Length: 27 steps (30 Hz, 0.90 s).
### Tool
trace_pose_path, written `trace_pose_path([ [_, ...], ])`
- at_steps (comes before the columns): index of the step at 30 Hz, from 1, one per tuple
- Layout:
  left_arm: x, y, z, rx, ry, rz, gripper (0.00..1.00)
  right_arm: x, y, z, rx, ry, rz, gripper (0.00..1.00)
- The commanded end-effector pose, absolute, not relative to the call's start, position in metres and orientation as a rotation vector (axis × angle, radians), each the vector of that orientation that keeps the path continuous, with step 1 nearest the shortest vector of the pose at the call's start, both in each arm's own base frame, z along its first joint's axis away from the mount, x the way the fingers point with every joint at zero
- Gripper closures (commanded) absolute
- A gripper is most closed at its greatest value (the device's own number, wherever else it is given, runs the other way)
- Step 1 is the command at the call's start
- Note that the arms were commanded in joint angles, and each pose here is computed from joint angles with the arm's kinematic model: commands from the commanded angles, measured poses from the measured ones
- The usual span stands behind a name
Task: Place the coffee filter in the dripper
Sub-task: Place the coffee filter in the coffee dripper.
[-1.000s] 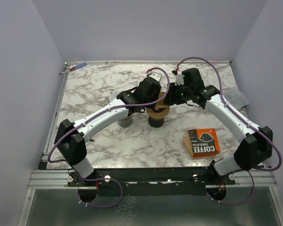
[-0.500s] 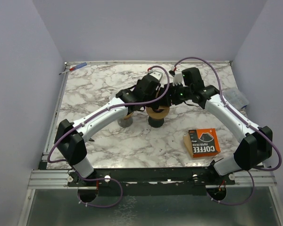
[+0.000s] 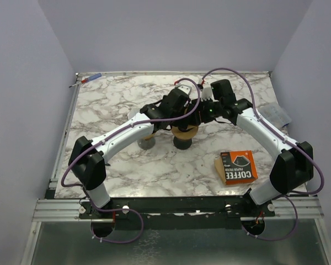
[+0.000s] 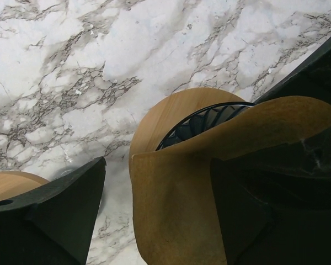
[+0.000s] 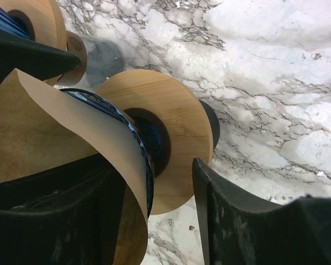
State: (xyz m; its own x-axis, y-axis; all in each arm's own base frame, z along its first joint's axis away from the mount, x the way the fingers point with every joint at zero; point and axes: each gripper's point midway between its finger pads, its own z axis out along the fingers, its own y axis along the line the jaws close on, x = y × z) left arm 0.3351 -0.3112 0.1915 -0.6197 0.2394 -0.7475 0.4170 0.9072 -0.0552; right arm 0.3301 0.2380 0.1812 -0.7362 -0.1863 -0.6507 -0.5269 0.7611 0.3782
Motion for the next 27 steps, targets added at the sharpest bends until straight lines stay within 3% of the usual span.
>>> trace_pose_path([
  [1, 0.335, -0.313, 0.183, 0.471, 2.279, -0.274, 0.24, 0.332, 0.240, 0.172, -0.552, 2.365, 0.734, 0.47],
  [20, 0.331, -0.303, 0.185, 0.485, 2.273, -0.246, 0.54, 0.339, 0.223, 0.160, -0.513, 2.435, 0.592, 0.53],
  [27, 0.333, -0.298, 0.189, 0.468, 2.262, -0.221, 0.56, 0.339, 0.219, 0.161, -0.539, 2.424, 0.563, 0.54],
])
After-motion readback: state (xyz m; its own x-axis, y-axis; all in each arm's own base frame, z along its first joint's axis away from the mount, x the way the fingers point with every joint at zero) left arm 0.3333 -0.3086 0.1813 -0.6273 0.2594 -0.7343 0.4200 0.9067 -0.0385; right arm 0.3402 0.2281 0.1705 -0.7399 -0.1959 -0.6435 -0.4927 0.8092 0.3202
